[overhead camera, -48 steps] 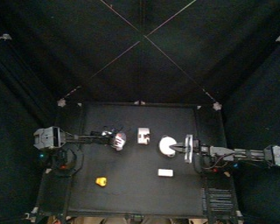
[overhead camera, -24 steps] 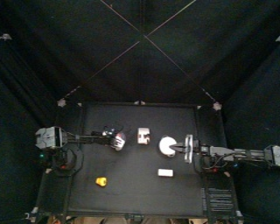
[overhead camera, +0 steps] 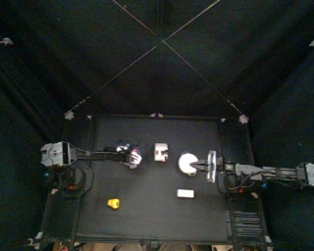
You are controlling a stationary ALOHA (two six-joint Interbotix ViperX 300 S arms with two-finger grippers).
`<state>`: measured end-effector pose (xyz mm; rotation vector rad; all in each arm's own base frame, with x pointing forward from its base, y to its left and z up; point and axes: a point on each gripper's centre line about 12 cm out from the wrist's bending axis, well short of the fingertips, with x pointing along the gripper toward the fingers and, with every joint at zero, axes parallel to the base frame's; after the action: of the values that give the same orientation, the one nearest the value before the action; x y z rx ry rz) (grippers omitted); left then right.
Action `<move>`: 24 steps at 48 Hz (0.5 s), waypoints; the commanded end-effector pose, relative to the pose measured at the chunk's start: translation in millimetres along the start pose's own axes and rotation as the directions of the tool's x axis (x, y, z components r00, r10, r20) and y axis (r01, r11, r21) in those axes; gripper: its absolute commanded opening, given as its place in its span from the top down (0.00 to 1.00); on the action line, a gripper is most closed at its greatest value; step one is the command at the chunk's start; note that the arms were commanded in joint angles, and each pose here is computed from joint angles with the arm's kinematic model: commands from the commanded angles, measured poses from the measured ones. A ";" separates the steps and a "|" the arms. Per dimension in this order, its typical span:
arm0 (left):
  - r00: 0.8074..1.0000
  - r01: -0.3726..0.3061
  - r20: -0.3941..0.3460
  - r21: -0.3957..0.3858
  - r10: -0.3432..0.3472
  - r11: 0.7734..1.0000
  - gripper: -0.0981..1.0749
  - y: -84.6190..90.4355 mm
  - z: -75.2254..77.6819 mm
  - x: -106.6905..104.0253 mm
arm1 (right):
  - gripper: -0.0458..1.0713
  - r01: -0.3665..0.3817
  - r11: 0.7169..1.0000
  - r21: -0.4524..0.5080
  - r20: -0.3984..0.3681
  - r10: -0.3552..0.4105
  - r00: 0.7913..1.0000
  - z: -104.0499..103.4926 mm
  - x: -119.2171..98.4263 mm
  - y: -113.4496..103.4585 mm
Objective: Grab salmon sushi
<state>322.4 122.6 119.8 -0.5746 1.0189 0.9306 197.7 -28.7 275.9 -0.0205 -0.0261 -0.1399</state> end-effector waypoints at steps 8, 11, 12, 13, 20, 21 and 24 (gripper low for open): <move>0.998 0.014 0.067 -0.021 -0.013 1.000 0.38 -3.4 22.6 -29.0 | 0.94 0.004 1.000 0.001 0.017 -0.004 1.000 6.0 2.0 -0.8; 0.997 0.015 0.074 -0.025 -0.013 1.000 0.38 -2.9 24.4 -33.7 | 0.94 0.004 1.000 0.001 0.017 -0.004 1.000 6.0 2.0 -0.8; 0.997 0.017 0.075 -0.029 -0.015 0.999 0.38 -2.6 24.8 -35.2 | 0.94 0.004 1.000 0.001 0.017 -0.004 1.000 6.0 2.0 -0.8; 0.997 0.020 0.078 -0.026 -0.018 0.999 0.38 -3.4 24.7 -36.5 | 0.94 0.004 1.000 0.003 0.017 -0.004 1.000 6.0 2.0 -0.8; 0.996 0.029 0.083 -0.019 -0.027 0.999 0.38 -6.1 23.2 -40.7 | 0.94 0.004 1.000 0.001 0.017 -0.004 1.000 6.0 2.0 -0.8; 0.996 0.029 0.081 -0.019 -0.027 0.999 0.38 -6.4 22.8 -40.8 | 0.94 0.002 1.000 0.003 0.017 -0.003 1.000 6.0 2.0 -0.5; 0.996 0.030 0.081 -0.016 -0.029 0.999 0.38 -7.3 22.1 -41.1 | 0.94 0.004 1.000 0.001 0.017 -0.004 1.000 6.0 2.0 -0.8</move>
<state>323.1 120.9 151.8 -0.5571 0.9731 0.9476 197.7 -28.7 276.1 -0.0192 -0.0277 -0.1403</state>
